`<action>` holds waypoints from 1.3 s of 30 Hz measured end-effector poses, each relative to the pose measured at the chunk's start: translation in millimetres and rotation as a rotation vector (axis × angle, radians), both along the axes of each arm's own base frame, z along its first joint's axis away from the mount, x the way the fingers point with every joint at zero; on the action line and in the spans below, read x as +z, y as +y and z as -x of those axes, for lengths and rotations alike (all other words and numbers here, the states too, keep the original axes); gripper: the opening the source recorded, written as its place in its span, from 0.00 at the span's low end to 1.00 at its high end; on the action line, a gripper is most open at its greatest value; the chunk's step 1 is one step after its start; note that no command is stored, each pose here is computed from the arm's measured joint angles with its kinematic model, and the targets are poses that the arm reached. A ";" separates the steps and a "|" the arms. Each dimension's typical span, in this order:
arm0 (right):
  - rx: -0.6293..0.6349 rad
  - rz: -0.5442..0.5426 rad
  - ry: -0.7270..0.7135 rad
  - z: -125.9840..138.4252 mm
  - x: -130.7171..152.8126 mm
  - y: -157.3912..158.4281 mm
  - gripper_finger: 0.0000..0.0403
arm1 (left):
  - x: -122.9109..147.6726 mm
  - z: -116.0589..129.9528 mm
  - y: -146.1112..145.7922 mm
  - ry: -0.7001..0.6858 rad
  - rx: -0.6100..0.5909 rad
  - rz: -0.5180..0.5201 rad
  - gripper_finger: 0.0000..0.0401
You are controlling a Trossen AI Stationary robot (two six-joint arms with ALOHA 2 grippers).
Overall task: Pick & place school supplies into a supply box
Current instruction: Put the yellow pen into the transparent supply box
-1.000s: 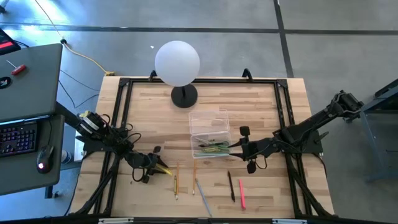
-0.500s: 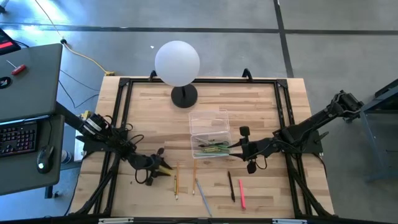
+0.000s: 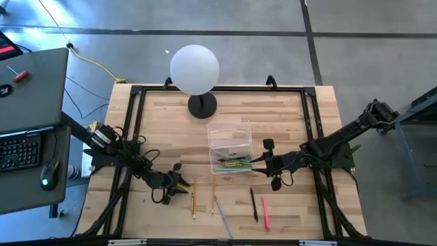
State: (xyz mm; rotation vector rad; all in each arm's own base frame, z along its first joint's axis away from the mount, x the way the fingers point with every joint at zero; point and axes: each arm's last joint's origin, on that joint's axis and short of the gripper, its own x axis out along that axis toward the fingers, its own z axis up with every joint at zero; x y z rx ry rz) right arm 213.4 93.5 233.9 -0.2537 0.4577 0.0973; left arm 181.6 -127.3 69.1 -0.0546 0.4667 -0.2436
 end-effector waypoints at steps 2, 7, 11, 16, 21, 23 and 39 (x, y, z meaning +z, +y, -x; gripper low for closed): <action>0.000 -0.002 -0.004 -0.2 0.4 0.1 0.27 | 0.1 0.0 0.0 -0.001 0.000 0.001 0.43; 0.000 -0.006 -0.012 -0.5 1.1 0.2 0.27 | 0.3 -0.1 -0.1 -0.002 0.000 0.002 0.43; 0.007 0.005 -0.018 -0.8 1.6 0.4 0.27 | 0.3 -0.1 -0.1 -0.002 0.001 0.002 0.43; 0.007 0.005 -0.019 -0.8 1.7 0.4 0.27 | 0.3 -0.1 0.0 -0.003 0.003 0.001 0.43; 0.007 0.003 -0.025 -1.1 2.2 0.5 0.27 | 0.7 -1.0 -0.6 -0.006 0.004 0.002 0.43; 0.007 0.002 -0.025 -1.1 2.3 0.5 0.27 | 1.9 -2.9 -2.1 -0.011 0.000 0.010 0.43; 0.003 -0.004 -0.025 -1.1 2.3 0.5 0.27 | -3.4 -10.1 -8.0 0.083 -0.014 -0.083 0.43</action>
